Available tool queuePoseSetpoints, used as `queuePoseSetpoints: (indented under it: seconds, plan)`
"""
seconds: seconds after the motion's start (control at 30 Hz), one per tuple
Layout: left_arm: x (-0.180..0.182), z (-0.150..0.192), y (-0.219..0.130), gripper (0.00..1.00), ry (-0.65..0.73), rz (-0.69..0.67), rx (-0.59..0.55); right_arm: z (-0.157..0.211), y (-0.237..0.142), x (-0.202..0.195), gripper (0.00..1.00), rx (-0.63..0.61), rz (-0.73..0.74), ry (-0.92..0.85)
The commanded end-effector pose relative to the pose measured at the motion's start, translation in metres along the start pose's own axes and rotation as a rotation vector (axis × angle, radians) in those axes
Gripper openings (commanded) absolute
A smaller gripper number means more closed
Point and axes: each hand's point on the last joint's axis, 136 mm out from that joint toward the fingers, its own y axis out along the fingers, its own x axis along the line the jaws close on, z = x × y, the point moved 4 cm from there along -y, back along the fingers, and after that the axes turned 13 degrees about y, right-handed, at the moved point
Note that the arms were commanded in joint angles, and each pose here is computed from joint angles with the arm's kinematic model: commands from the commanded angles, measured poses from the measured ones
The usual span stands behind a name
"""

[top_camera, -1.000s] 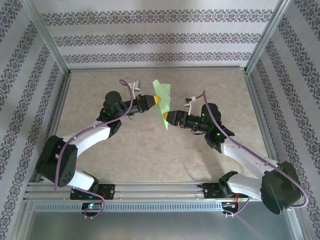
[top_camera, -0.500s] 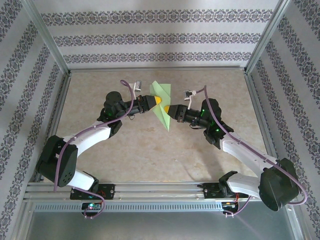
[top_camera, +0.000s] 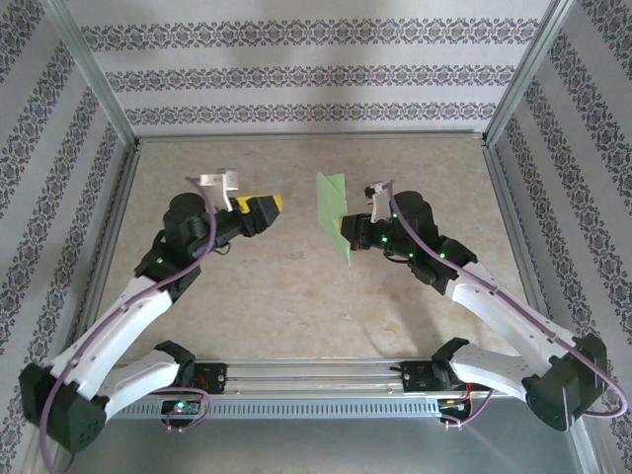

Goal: Fold a paper plane with a square sheet of paper (fold left side to right side)
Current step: Turn over the paper at the center of the table.

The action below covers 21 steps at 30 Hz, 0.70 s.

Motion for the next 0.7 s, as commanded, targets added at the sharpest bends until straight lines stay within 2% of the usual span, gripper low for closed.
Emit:
queuePoseSetpoints:
  seconds: [0.0, 0.13, 0.23, 0.47, 0.67]
  plan:
    - [0.046, 0.020, -0.030, 0.74, 0.092, -0.335, 0.033, 0.006, -0.013, -0.041, 0.01, 0.029, 0.443, -0.230]
    - [0.061, 0.018, -0.060, 0.76, 0.104, -0.491, -0.027, 0.001, -0.013, -0.051, 0.01, 0.049, 0.774, -0.447]
    - [0.069, 0.017, -0.078, 0.77, 0.102, -0.580, -0.058, 0.000, -0.002, -0.052, 0.01, 0.084, 0.948, -0.598]
    - [0.073, 0.014, -0.097, 0.77, 0.103, -0.646, -0.112, 0.027, 0.056, -0.061, 0.02, 0.261, 1.149, -0.840]
    - [0.072, 0.016, -0.097, 0.77, 0.102, -0.636, -0.097, 0.075, 0.119, -0.088, 0.01, 0.456, 1.236, -0.960]
